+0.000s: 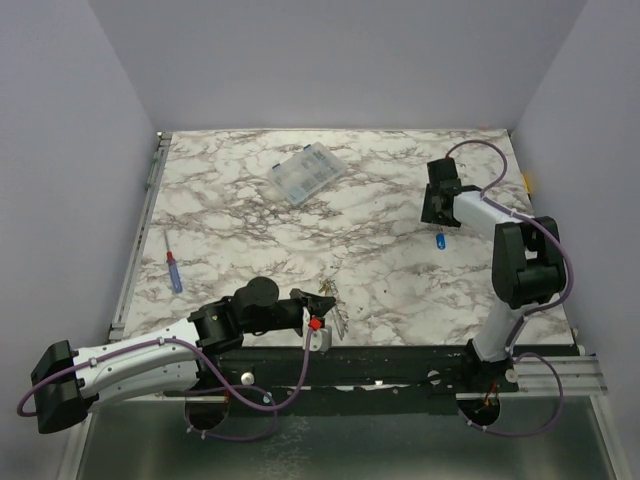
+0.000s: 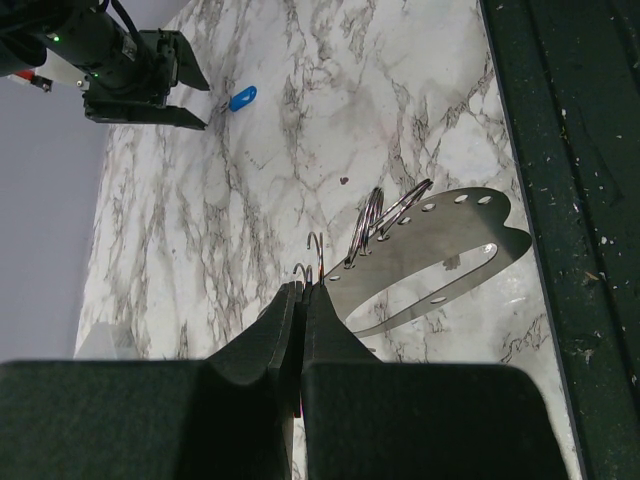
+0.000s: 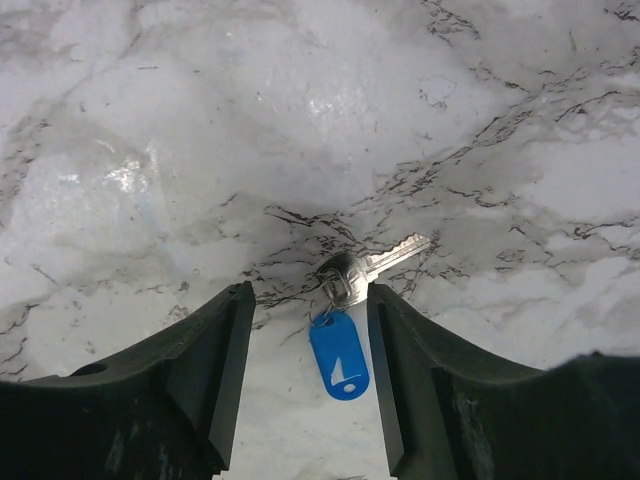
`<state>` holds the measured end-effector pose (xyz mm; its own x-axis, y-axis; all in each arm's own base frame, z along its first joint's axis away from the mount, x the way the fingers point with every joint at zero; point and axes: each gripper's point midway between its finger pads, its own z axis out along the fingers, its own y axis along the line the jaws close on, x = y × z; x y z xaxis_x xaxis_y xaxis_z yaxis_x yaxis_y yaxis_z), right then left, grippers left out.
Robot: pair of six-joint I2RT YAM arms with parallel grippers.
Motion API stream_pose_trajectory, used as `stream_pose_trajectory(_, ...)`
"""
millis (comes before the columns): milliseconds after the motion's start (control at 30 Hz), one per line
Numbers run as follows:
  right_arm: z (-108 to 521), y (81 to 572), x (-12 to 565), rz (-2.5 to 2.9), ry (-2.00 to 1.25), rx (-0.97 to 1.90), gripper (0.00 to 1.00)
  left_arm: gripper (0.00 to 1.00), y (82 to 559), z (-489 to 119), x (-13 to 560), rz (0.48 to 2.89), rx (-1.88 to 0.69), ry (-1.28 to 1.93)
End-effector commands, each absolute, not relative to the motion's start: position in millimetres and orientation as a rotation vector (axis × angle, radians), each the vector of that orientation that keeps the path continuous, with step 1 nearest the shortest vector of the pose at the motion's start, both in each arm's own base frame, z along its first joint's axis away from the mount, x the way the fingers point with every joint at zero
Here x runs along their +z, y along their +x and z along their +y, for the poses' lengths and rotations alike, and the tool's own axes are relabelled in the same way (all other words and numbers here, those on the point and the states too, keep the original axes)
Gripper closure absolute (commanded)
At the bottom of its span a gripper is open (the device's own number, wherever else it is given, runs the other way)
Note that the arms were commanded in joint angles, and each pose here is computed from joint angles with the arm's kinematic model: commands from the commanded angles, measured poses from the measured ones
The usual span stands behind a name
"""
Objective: Put the keys on the keyring
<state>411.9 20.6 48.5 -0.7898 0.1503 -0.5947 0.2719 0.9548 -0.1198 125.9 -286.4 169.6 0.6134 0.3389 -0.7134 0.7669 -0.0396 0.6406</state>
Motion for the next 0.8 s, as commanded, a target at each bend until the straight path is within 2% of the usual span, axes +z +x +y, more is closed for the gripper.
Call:
stream_pose_trajectory(0,4.7,402.1,37.5,2.541,0.291,-0.401,0.44,1.00,119.2,-290.9,174.6,0.893,-0.481,1.624)
stream_pose_trajectory(267,-0.1,394.0,22.4,2.572,0.299,-0.443,0.49,1.00,118.3,-291.2,175.1,0.889,-0.486,1.625)
stream_pose_trajectory(433,-3.8,385.0,12.3,2.591,0.304,-0.472,0.58,1.00,118.3,-291.3,175.2,0.888,-0.486,1.625)
stream_pose_trajectory(567,-6.0,383.0,8.5,2.590,0.309,-0.489,0.71,1.00,117.2,-291.9,174.9,0.886,-0.493,1.628)
stream_pose_trajectory(700,-5.9,383.8,7.7,2.585,0.310,-0.487,0.73,1.00,117.3,-292.2,174.8,0.886,-0.494,1.628)
stream_pose_trajectory(767,-6.4,383.6,7.0,2.584,0.313,-0.487,0.78,1.00,117.5,-292.2,174.4,0.887,-0.493,1.628)
